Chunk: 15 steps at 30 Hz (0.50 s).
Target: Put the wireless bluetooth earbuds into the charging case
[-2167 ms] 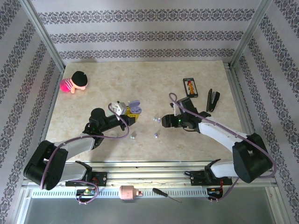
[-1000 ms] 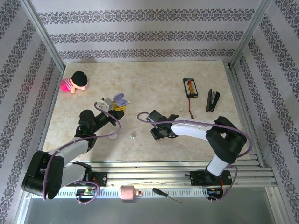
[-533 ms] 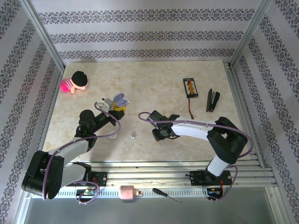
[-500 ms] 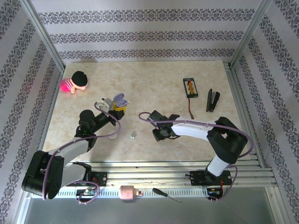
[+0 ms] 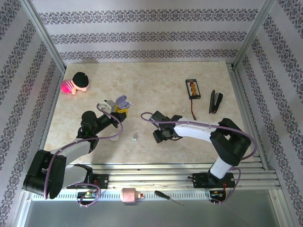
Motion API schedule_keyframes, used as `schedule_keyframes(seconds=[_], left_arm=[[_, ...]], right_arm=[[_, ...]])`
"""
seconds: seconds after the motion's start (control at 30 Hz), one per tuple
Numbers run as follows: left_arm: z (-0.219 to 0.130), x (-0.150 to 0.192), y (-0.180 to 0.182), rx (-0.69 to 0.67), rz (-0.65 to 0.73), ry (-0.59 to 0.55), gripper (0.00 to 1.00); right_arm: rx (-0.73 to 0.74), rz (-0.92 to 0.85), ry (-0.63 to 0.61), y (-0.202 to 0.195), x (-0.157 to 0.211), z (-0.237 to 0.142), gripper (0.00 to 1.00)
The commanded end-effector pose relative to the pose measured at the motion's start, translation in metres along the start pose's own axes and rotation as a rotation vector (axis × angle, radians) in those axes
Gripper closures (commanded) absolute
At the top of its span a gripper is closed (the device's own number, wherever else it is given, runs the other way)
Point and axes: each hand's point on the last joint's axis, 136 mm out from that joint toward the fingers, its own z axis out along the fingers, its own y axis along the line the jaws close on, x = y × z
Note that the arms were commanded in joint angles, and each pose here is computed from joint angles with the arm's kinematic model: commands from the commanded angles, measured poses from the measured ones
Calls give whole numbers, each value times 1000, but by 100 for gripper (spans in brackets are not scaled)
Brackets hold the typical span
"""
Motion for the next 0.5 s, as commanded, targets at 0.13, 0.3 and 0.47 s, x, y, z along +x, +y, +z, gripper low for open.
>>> schedule_keyframes(seconds=[0.13,0.3,0.47], left_arm=[[0,-20,1,8,47,-65,73],[-2,-20,1,6,46,-69,74],[-5,-19,1,-6,43,-64,74]], right_arm=[[-95,67,15,21,-4,2,42],[-110,69,15,26,-8,5,46],[-119,48,-5,30,-16,4,47]])
